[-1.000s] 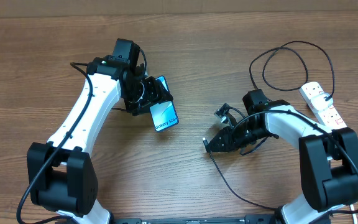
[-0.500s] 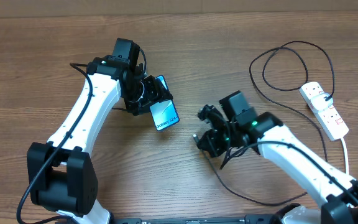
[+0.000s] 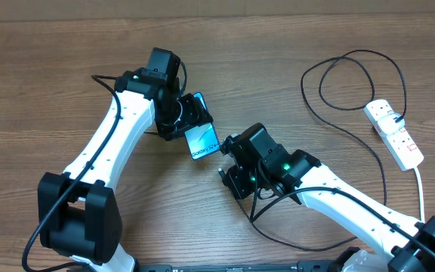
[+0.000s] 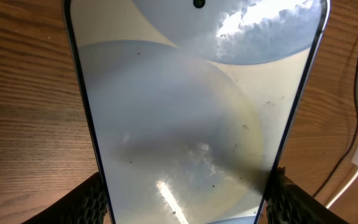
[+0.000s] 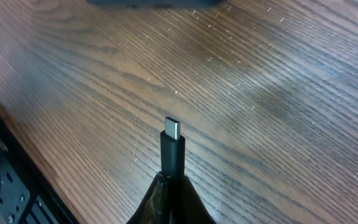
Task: Plug charger to phone and switch on socket
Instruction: 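Bring the plug toward the phone's bottom port held by left gripper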
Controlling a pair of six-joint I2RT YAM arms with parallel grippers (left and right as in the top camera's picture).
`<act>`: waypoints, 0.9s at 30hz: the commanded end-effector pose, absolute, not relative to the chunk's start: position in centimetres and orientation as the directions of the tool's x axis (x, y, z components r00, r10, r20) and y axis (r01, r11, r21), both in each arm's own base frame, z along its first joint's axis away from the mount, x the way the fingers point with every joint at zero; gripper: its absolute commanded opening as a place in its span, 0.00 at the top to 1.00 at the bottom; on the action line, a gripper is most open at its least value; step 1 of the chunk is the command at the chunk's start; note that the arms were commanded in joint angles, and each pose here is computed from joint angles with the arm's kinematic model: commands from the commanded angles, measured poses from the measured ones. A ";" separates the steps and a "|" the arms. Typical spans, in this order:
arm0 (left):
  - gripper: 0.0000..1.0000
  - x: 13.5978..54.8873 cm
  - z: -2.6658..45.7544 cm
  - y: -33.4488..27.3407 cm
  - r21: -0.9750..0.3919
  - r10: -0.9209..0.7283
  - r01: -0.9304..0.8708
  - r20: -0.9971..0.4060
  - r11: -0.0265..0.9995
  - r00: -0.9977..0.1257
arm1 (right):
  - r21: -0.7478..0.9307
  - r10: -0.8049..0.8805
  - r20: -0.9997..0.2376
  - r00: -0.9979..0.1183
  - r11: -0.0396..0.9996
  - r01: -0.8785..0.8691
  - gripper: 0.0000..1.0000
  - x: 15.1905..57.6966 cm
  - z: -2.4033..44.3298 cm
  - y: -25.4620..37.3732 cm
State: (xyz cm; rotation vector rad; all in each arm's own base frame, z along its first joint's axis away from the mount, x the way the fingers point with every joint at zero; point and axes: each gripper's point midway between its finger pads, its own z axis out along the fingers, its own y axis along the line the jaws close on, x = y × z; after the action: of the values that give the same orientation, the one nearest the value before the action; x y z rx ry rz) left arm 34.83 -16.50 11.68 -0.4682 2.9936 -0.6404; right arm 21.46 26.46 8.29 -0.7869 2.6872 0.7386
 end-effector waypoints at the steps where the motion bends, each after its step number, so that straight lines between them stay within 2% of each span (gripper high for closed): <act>1: 0.64 35.5 12.2 -17.1 -0.399 -0.302 -0.270 -0.018 0.876 -0.953 | 0.393 -0.400 -0.411 -0.819 0.733 -0.555 0.96 22.7 10.1 27.2; 9: 0.64 35.6 12.2 -17.5 -0.393 -0.310 -0.274 -0.030 0.878 -0.950 | 0.413 -0.346 -0.425 -0.836 0.748 -0.519 0.96 23.5 10.6 27.7; 19: 0.64 35.6 12.2 -17.5 -0.394 -0.308 -0.272 -0.031 0.878 -0.951 | 0.462 -0.308 -0.460 -0.833 0.718 -0.521 0.96 24.1 11.7 29.0; 27: 0.64 35.8 12.3 -17.6 -0.398 -0.309 -0.270 -0.037 0.877 -0.950 | 0.460 -0.303 -0.435 -0.848 0.734 -0.499 0.96 24.2 10.8 28.9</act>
State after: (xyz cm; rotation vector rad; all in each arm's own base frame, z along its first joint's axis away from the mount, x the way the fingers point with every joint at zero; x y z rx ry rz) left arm 35.08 -17.07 11.53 -0.4491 2.9735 -0.5833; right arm 23.61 28.07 9.91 -0.6334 2.6253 0.8036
